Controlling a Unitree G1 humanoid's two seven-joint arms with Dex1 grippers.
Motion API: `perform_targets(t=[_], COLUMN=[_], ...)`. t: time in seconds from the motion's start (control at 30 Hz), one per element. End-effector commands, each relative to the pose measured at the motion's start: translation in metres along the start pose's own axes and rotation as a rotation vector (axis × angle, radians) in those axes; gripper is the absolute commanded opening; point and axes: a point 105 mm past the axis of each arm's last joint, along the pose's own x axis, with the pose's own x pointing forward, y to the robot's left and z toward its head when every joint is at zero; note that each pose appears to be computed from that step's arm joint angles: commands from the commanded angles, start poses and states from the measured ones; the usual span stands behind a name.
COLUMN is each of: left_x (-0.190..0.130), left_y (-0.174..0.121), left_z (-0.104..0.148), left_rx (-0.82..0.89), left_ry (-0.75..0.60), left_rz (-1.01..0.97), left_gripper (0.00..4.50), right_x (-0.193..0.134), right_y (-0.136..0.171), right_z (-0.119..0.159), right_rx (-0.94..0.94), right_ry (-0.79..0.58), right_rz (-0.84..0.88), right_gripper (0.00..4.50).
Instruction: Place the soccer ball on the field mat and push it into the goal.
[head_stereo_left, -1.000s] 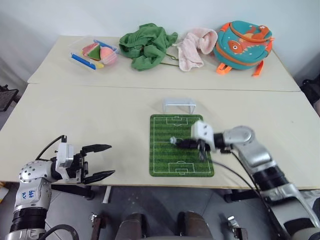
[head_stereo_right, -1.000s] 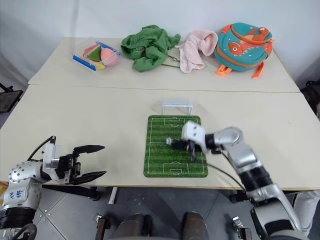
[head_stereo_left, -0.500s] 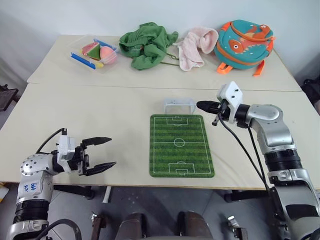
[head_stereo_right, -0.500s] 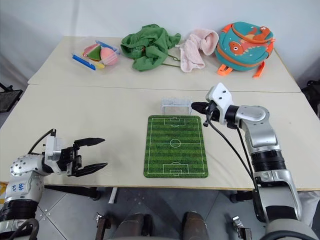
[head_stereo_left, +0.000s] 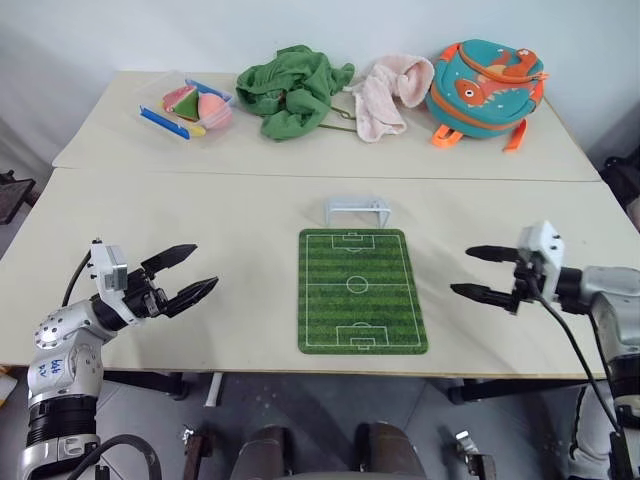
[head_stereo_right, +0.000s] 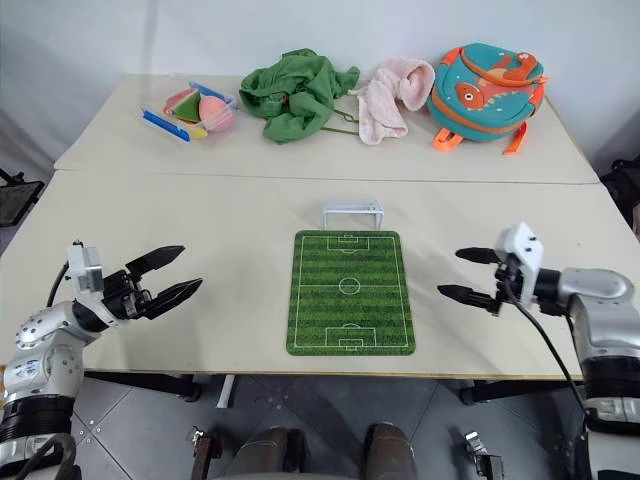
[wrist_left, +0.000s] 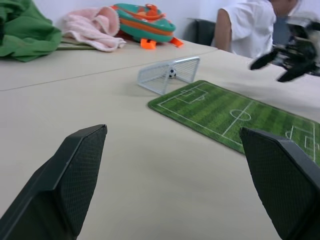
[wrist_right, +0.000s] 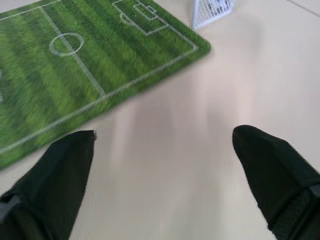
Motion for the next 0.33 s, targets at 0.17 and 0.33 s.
perform_targets(t=[0.17, 0.33], left_x=[-0.012, -0.011], left_y=[0.007, 0.004], left_z=[0.011, 0.010], left_rx=[-0.006, 0.019], left_ry=[0.020, 0.023], left_rz=[0.069, 0.089], left_gripper=[4.50, 4.50], right_x=[-0.029, -0.030], right_y=[-0.010, -0.009], right_z=[0.003, 0.003], right_rx=[0.019, 0.043], right_ry=[-0.042, -0.056], right_rz=[-0.080, -0.128], right_gripper=[4.47, 4.47])
